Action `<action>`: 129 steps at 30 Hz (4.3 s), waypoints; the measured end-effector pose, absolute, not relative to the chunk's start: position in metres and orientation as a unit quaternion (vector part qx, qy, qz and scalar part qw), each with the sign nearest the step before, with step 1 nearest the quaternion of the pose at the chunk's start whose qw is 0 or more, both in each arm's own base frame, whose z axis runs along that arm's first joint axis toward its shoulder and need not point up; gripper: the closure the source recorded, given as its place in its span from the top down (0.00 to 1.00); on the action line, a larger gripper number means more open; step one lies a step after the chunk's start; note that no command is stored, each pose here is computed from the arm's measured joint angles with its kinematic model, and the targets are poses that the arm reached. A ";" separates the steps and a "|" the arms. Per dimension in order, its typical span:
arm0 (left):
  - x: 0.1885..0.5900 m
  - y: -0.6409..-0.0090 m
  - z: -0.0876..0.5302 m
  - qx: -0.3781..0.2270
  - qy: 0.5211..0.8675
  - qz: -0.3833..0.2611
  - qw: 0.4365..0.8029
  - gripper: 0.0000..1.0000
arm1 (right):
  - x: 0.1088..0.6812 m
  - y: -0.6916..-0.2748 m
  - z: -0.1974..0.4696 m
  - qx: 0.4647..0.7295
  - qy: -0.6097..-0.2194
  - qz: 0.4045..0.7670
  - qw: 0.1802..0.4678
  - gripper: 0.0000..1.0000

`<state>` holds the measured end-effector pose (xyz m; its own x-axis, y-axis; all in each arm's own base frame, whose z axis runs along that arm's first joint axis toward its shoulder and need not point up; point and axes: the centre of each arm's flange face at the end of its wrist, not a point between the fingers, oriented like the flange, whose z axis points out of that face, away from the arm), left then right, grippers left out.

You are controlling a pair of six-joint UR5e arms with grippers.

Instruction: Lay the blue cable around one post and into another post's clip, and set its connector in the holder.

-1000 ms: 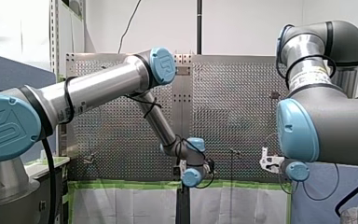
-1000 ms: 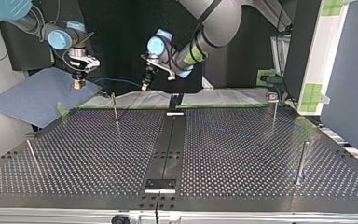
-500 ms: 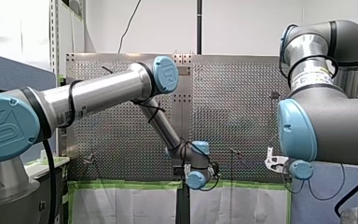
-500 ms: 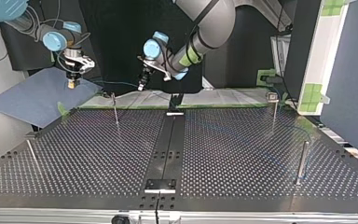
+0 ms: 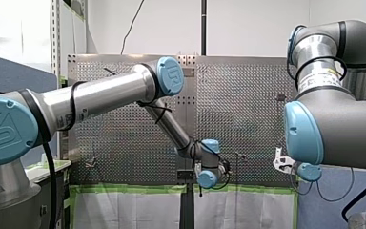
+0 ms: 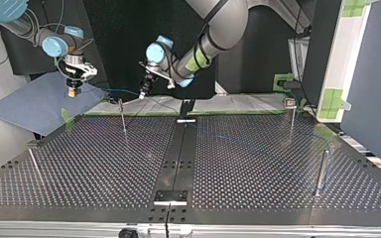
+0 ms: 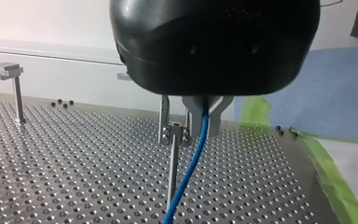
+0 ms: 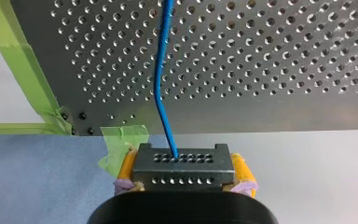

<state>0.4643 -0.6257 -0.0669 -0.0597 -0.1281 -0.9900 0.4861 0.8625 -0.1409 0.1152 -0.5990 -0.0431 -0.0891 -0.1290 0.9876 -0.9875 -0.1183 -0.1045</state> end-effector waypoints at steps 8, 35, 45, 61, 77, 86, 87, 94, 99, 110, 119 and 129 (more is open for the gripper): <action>0.458 -0.632 -0.066 0.130 0.691 -0.232 0.672 0.00 | 0.111 -0.603 -0.041 0.530 -0.525 0.524 0.411 0.00; 0.475 -0.623 -0.075 0.116 0.698 -0.229 0.668 0.00 | 0.110 -0.604 -0.042 0.529 -0.524 0.525 0.411 0.00; 0.484 -0.615 -0.089 0.117 0.710 -0.218 0.659 0.00 | 0.109 -0.605 -0.041 0.529 -0.525 0.525 0.411 0.00; 0.466 -0.622 -0.095 0.156 0.714 -0.193 0.654 0.00 | 0.109 -0.605 -0.041 0.529 -0.524 0.525 0.412 0.00; 0.468 -0.634 -0.081 0.182 0.700 -0.175 0.668 0.00 | 0.109 -0.606 -0.041 0.528 -0.523 0.526 0.413 0.00; 0.481 -0.636 -0.071 0.158 0.698 -0.196 0.671 0.00 | 0.109 -0.607 -0.040 0.529 -0.521 0.528 0.412 0.00; 0.481 -0.637 -0.071 0.156 0.697 -0.198 0.671 0.00 | 0.109 -0.607 -0.040 0.529 -0.521 0.528 0.412 0.00; 0.487 -0.636 -0.068 0.146 0.698 -0.207 0.669 0.00 | 0.110 -0.608 -0.039 0.529 -0.520 0.529 0.412 0.00; 0.491 -0.632 -0.068 0.142 0.699 -0.206 0.670 0.00 | 0.110 -0.608 -0.039 0.530 -0.519 0.529 0.411 0.00; 0.501 -0.623 -0.069 0.135 0.705 -0.203 0.666 0.00 | 0.110 -0.608 -0.039 0.530 -0.519 0.530 0.412 0.00; 0.509 -0.618 -0.068 0.132 0.708 -0.201 0.665 0.00 | 0.110 -0.608 -0.039 0.529 -0.519 0.530 0.412 0.00; 0.514 -0.622 -0.062 0.132 0.706 -0.202 0.666 0.00 | 0.111 -0.608 -0.039 0.530 -0.518 0.531 0.412 0.00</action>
<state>0.5135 -0.6217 -0.0616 -0.0781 -0.0839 -0.9934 0.4555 0.8834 -0.1104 0.1114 -0.6082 -0.0389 -0.1000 -0.1122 0.9886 -0.9857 -0.1240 -0.1138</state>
